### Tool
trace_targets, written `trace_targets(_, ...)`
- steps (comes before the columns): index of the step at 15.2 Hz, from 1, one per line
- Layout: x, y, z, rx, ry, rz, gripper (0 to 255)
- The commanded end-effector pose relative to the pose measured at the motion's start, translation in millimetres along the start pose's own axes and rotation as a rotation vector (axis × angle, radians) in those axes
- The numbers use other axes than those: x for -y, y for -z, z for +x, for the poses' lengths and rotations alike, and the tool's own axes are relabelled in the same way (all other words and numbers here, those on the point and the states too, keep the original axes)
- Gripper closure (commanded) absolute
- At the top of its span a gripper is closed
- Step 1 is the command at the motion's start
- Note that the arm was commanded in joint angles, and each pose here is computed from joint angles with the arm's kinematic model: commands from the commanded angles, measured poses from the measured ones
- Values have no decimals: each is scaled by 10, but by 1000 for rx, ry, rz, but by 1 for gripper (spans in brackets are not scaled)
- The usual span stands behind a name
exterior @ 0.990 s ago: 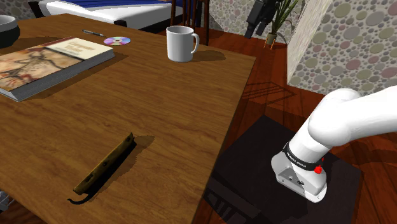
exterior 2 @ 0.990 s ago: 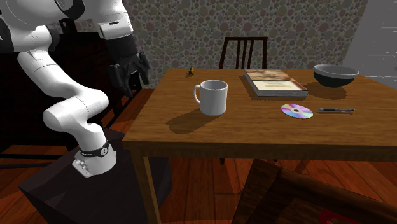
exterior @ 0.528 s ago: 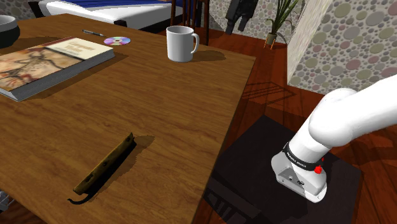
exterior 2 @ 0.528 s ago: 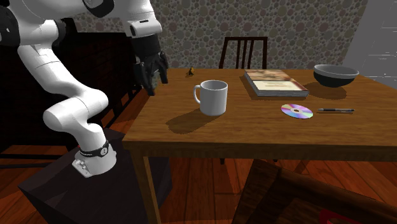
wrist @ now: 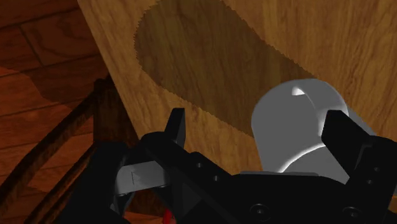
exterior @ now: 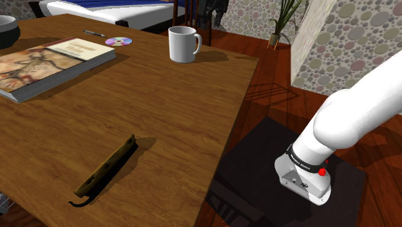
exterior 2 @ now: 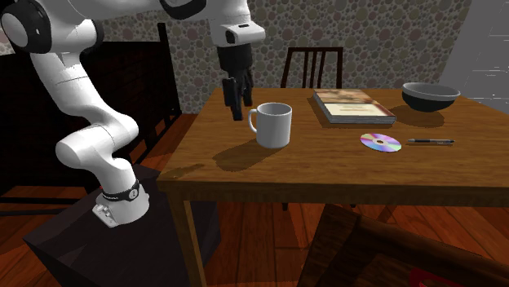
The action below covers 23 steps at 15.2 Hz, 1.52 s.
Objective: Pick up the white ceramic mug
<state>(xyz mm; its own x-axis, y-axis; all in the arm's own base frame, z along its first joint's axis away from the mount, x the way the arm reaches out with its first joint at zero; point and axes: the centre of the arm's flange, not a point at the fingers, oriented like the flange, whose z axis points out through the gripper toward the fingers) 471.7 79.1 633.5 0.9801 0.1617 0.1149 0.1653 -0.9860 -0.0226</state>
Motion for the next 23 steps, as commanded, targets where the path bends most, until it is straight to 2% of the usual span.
trace_targets(1, 113, -46, 285, 6, 14, -5, 0)
trace_targets(5, 293, -111, 719, 17, 37, -16, 0)
trace_targets(14, 284, -509, 673, 17, 37, -16, 0)
trace_targets(15, 278, -512, 671, 17, 37, -16, 255)
trace_targets(23, 276, -518, 671, 17, 37, -16, 255)
